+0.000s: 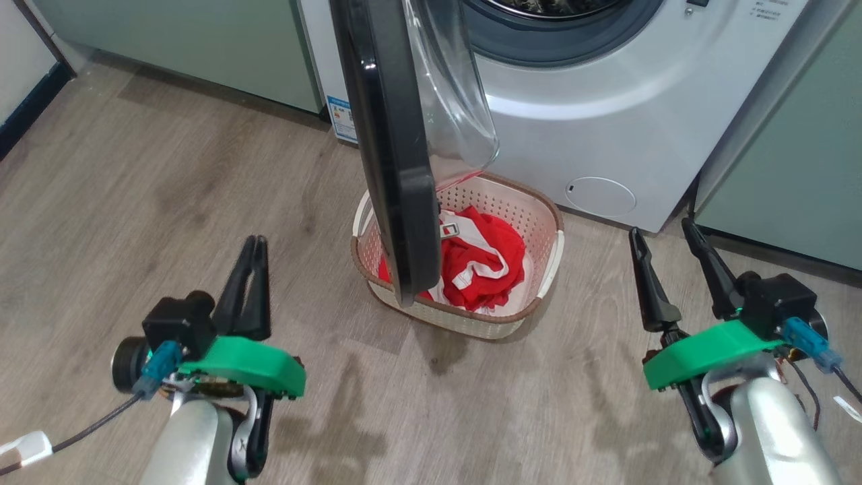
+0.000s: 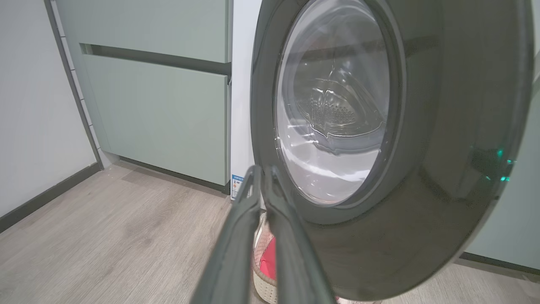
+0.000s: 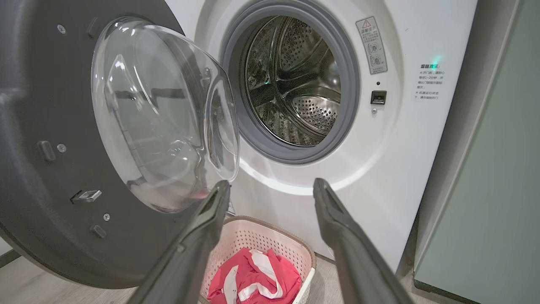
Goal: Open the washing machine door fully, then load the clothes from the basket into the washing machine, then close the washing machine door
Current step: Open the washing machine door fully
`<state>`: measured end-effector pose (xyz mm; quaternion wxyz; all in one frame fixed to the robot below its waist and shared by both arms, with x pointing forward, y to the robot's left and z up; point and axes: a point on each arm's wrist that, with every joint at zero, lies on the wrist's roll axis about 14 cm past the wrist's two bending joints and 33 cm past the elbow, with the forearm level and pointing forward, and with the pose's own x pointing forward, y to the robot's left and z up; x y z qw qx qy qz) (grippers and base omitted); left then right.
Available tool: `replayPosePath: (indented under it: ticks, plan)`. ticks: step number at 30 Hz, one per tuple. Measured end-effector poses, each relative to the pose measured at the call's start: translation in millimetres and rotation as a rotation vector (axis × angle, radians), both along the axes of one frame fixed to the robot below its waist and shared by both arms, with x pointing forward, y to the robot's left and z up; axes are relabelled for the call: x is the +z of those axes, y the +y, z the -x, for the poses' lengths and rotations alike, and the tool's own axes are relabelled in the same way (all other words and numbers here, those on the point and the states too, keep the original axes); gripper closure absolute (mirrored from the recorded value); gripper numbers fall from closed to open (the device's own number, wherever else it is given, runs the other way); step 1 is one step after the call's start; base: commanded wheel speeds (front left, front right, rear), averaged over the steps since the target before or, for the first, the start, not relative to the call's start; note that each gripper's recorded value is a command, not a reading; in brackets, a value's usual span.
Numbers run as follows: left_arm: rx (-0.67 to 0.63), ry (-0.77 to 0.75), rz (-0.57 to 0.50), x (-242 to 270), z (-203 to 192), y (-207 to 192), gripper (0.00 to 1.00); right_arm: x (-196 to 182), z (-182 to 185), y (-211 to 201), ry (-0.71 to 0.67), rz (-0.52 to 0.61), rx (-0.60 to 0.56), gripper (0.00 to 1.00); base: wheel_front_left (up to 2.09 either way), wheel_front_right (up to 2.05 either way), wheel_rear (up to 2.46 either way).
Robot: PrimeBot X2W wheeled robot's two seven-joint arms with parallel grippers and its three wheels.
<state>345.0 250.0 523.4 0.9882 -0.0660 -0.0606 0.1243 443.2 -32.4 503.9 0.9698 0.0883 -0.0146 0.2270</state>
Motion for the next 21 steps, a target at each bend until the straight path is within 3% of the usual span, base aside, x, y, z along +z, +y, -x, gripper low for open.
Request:
replayPosePath:
  ticks: [12,16,21]
  plan:
    - [0.021,-0.063,-0.025,22,2,6,1.00,3,0,3,-0.008,-0.002,0.008,0.00,0.00,0.00,0.00]
    - [0.026,-0.221,-0.092,78,0,10,1.00,6,0,6,-0.015,-0.004,0.013,0.00,0.00,0.00,0.00]
    - [-0.003,-0.523,-0.206,183,5,-3,1.00,10,0,7,-0.023,-0.005,0.014,0.00,0.00,0.00,0.00]
